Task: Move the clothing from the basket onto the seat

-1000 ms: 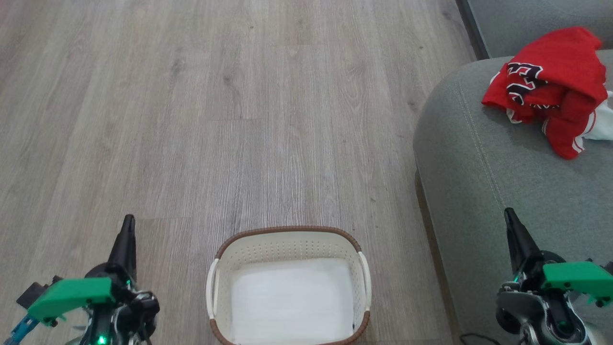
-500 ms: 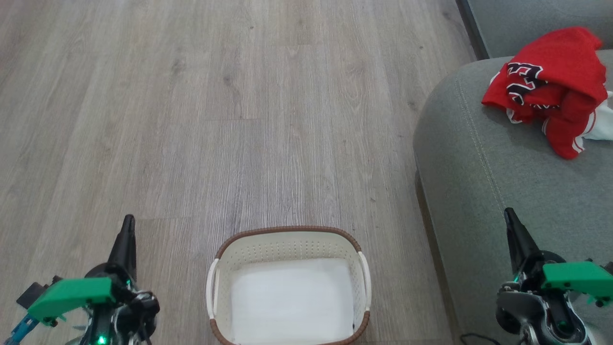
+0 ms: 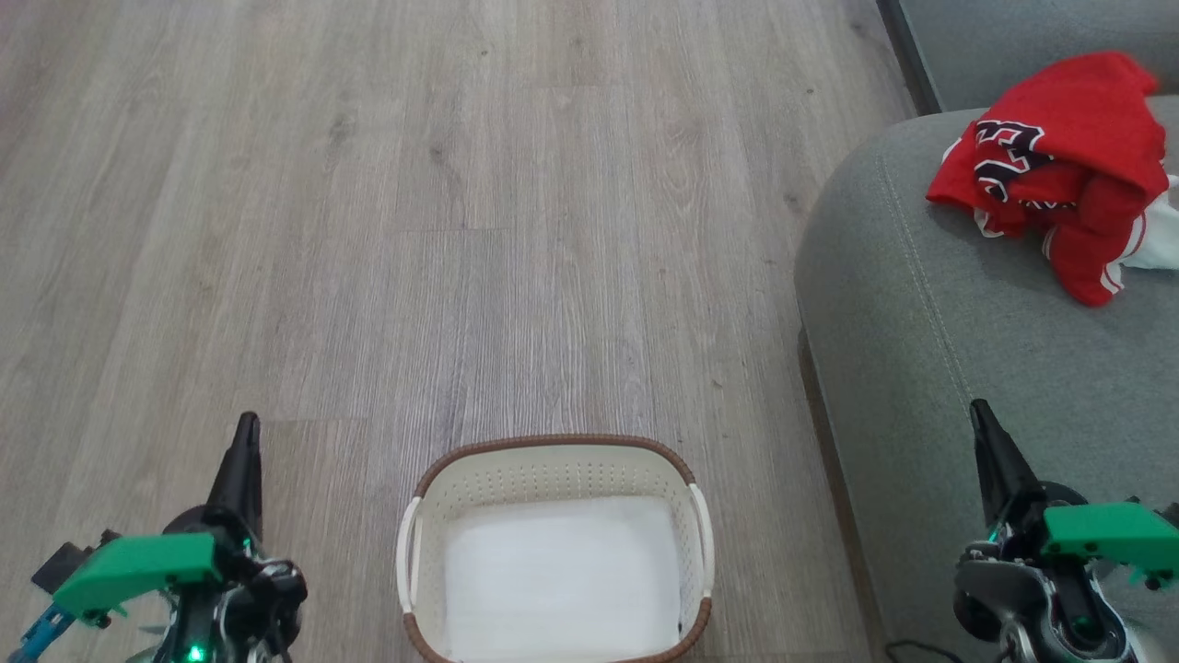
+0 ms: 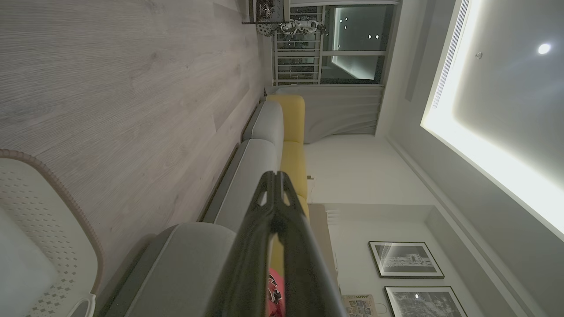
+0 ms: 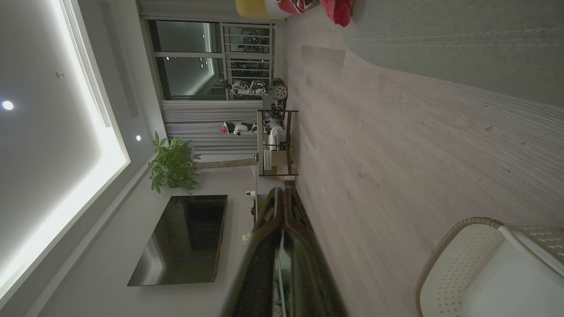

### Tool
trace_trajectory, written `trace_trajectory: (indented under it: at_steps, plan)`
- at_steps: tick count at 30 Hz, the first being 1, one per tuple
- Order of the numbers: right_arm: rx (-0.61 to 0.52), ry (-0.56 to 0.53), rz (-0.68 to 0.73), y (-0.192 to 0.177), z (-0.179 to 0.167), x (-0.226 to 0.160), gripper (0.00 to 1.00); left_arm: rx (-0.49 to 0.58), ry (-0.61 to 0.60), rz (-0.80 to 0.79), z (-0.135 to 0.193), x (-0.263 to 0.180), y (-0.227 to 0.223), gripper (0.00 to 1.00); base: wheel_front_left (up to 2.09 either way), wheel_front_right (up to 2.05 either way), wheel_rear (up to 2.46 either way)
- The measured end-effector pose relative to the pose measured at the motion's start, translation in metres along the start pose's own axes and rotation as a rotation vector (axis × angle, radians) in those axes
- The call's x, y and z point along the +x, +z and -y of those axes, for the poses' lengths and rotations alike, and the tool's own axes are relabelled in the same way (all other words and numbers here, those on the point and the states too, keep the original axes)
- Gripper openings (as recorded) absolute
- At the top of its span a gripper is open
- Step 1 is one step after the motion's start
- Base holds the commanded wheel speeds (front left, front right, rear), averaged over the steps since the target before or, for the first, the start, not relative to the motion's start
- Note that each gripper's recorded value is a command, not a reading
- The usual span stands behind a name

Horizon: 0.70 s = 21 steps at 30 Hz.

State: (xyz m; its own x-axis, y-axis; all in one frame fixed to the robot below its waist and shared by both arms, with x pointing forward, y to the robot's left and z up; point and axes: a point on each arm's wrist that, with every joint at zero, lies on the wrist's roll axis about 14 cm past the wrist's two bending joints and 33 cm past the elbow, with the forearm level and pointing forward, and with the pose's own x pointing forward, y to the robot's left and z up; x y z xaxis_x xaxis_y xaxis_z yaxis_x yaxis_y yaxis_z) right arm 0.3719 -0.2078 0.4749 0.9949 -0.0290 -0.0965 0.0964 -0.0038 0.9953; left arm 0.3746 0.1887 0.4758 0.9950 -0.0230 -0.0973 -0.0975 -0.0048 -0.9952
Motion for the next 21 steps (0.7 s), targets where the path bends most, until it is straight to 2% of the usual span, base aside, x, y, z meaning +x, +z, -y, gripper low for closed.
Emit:
trace_trajectory:
  at_steps: [21]
  plan:
    - [0.000,0.000,0.000,0.0000,0.0000,0.0000,0.00,0.000,0.000,0.000,0.0000,0.0000,0.0000,0.00,0.00,0.00,0.00]
